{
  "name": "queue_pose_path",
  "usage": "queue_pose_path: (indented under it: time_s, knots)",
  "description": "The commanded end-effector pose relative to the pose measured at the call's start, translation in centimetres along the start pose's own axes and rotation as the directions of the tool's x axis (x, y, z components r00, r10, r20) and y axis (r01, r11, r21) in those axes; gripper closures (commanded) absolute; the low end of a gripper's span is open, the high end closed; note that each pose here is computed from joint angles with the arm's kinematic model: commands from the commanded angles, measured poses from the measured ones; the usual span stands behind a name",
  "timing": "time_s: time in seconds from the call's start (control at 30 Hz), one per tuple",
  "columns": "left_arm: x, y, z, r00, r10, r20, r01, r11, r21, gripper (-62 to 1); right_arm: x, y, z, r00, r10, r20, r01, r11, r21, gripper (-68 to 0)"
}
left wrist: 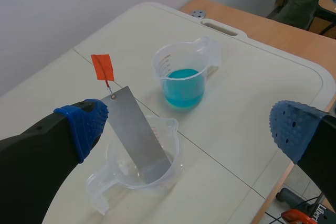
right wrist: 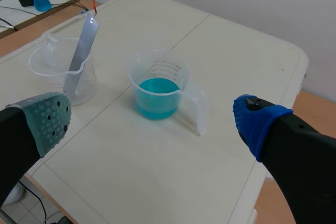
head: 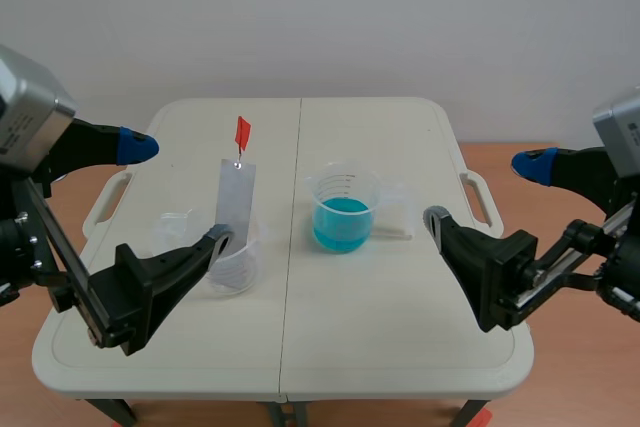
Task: Hold the metal plate by the orange handle, dip it into the blue solution, take it out and point at it, then put the plate back in the beaker on the left.
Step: 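Return to the home posture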
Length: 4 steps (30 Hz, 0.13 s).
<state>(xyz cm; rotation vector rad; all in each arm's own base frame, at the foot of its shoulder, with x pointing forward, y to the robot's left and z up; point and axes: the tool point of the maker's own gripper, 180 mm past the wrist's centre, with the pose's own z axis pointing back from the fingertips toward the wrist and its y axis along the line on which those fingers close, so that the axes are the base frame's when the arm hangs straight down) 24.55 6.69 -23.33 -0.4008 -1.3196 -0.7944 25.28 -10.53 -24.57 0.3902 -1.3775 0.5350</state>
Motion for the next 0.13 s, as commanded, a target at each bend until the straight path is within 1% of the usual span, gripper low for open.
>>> queue_pose_path:
  time_s: [0.0, 0.1]
  knots:
    - [0.52, 0.00, -0.03, 1.000, 0.008, 0.023, -0.008, 1.000, 0.002, -62.3, 1.39, -0.20, -0.19, 0.999, 0.013, 0.044, -0.013, 1.000, 0.000, -64.4]
    - [0.52, 0.00, -0.03, 1.000, 0.008, 0.023, -0.008, 1.000, 0.002, -62.3, 1.39, -0.20, -0.19, 0.999, 0.013, 0.044, -0.013, 1.000, 0.000, -64.4]
